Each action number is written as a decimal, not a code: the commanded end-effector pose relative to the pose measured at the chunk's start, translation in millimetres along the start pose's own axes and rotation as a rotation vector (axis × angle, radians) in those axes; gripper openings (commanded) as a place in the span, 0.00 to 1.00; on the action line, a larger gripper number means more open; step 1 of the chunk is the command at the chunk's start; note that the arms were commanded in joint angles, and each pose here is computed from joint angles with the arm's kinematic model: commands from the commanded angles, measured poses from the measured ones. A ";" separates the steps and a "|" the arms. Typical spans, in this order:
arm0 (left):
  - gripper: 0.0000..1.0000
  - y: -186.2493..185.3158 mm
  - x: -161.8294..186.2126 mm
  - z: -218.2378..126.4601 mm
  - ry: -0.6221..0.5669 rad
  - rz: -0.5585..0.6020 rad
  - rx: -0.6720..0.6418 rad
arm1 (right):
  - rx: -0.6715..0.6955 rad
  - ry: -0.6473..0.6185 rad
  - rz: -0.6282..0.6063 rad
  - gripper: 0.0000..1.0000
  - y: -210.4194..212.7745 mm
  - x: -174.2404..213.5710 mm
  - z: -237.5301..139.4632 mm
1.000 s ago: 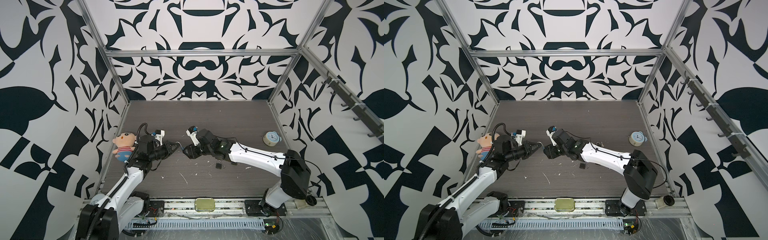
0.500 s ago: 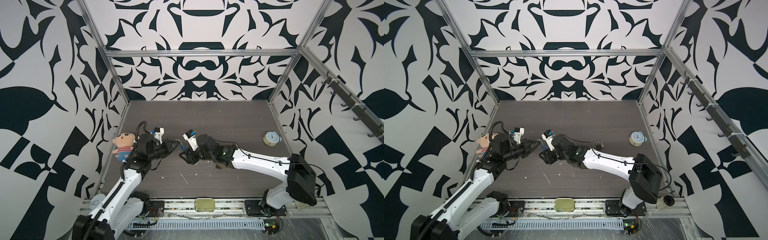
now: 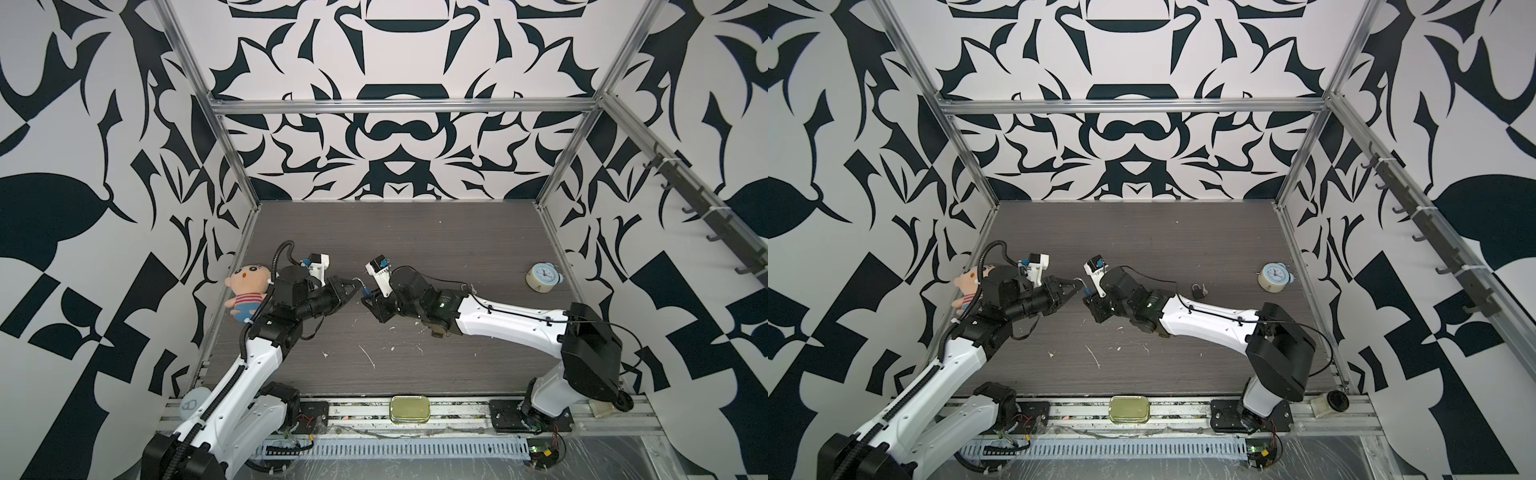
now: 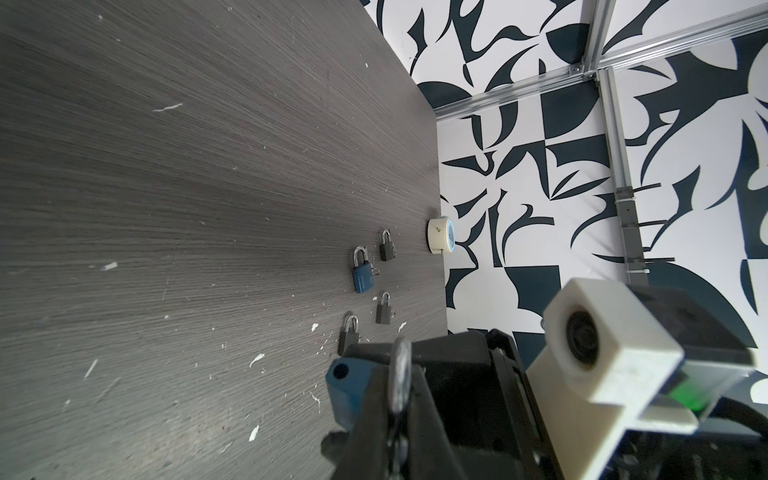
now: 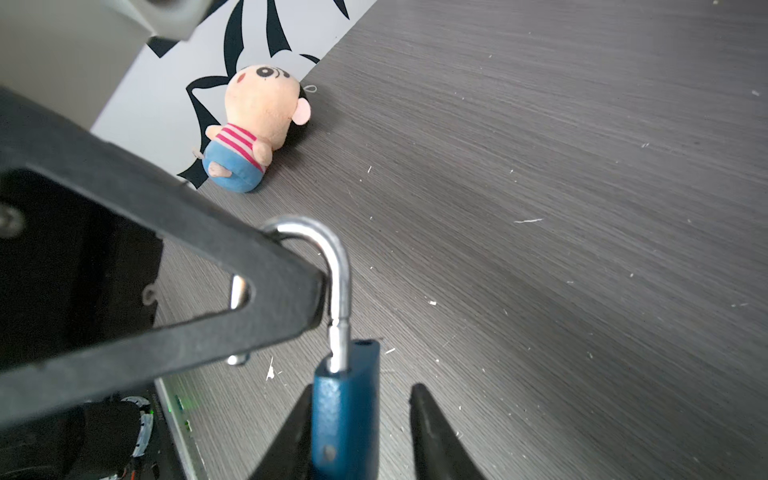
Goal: Lock with the key
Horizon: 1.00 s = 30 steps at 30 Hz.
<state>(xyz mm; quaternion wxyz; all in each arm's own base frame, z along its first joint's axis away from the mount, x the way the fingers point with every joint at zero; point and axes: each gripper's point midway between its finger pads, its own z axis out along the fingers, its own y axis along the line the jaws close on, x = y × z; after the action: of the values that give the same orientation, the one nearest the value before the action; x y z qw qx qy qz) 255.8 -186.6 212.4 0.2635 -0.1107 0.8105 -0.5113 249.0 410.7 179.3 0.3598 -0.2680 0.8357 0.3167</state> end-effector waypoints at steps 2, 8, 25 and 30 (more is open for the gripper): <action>0.00 -23.8 -8.3 -6.8 -0.030 0.033 0.055 | -0.016 -0.100 -0.012 0.20 9.9 -33.2 -7.3; 0.00 -23.8 -7.8 -8.1 -0.033 0.038 0.054 | -0.038 -0.115 0.003 0.00 11.9 -34.1 -15.0; 0.52 -19.0 -0.3 -18.8 0.080 0.285 -0.109 | -0.474 0.210 0.099 0.00 28.8 -1.5 -72.9; 0.45 -36.5 10.3 -16.1 0.155 0.358 -0.002 | -0.600 0.253 0.136 0.00 41.3 4.9 -85.6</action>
<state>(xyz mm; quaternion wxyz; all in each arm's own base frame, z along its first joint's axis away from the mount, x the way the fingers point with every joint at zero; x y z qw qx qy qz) 247.4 -186.2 236.1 0.2926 0.0173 0.8470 -0.4434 201.9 375.8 206.6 0.1547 -0.3146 0.8023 0.4832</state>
